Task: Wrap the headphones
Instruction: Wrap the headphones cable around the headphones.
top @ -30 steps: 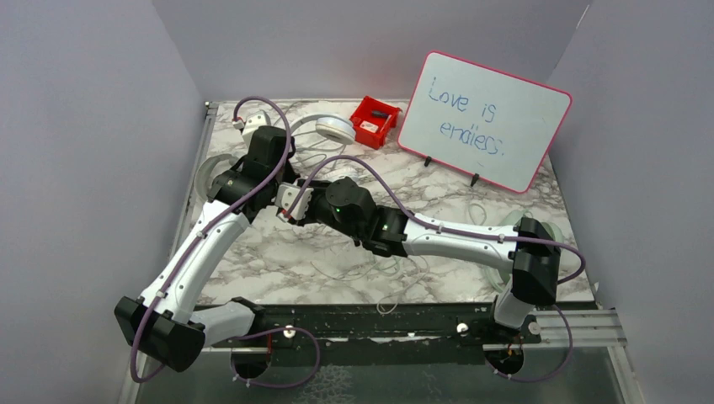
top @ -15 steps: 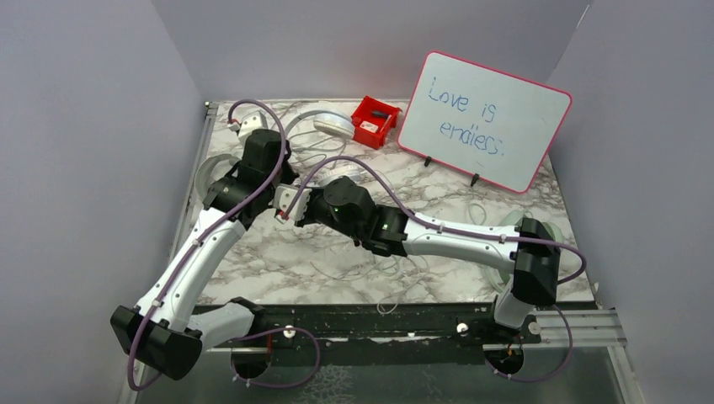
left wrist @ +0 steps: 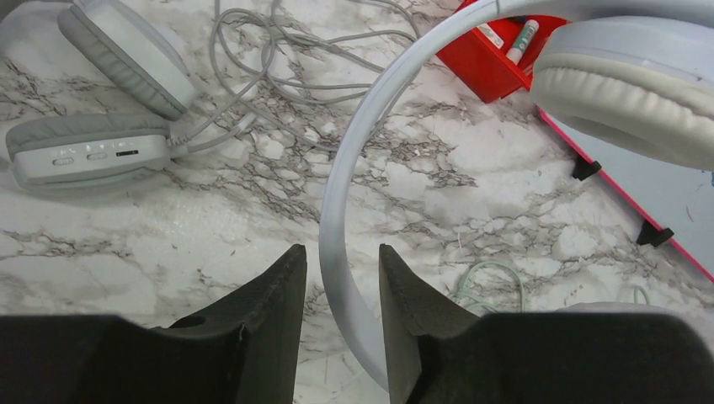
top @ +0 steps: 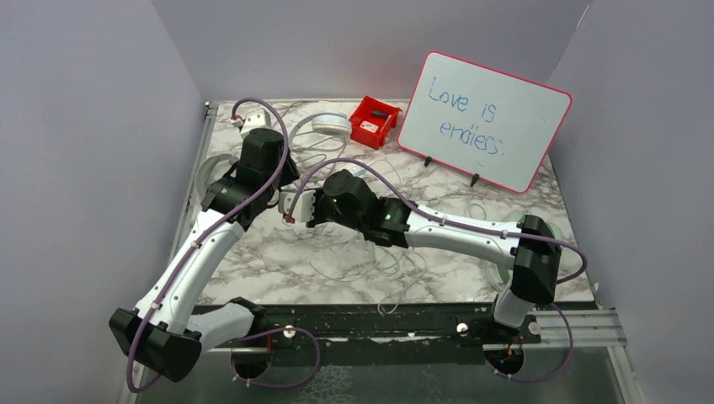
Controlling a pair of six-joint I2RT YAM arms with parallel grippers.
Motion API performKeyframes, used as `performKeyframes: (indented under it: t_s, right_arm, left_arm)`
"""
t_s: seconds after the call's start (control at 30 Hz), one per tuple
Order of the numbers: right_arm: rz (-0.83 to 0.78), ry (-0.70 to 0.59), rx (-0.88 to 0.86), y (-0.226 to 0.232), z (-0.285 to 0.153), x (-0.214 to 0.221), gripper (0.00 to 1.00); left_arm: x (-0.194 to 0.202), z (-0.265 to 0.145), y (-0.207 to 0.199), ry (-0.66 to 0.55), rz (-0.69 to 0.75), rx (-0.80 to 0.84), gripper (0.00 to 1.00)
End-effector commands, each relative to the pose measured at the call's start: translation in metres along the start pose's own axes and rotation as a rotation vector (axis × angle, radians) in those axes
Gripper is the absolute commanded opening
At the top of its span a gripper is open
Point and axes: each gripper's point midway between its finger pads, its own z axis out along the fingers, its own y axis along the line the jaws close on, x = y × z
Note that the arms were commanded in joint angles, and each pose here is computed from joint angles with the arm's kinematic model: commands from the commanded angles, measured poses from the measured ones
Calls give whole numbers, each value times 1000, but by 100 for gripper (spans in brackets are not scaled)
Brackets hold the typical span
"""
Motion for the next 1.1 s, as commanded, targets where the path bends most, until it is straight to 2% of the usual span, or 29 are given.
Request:
performKeyframes:
  t_s: [0.0,0.33,0.47,0.57,0.63,0.7,1.07]
  right_arm:
    - [-40,-12,-49,4,-1,-3,1]
    - [-37,-29,-19,-4,-4,-8,1]
    - [-31,-49,-7,-10,-9,-13,1]
    - [-30,-57,-1,-13,-12,-16,1]
    - [-30,-58,1,-14,-12,-16,1]
    - [-26,-67,5,-16,-14,-19,1]
    - [-21,-83,-8,-15,-16,-23,1]
  left_arm:
    - [-18,0,-9,-26,62,29,37]
    - [-2,14,6,3,93,-41,38]
    - [-2,14,18,-5,107,-99,50]
    - [0,13,18,-3,91,-88,51]
    - [4,16,15,9,89,-70,46]
    - [9,22,15,26,102,-74,37]
    - [18,39,8,58,120,-49,21]
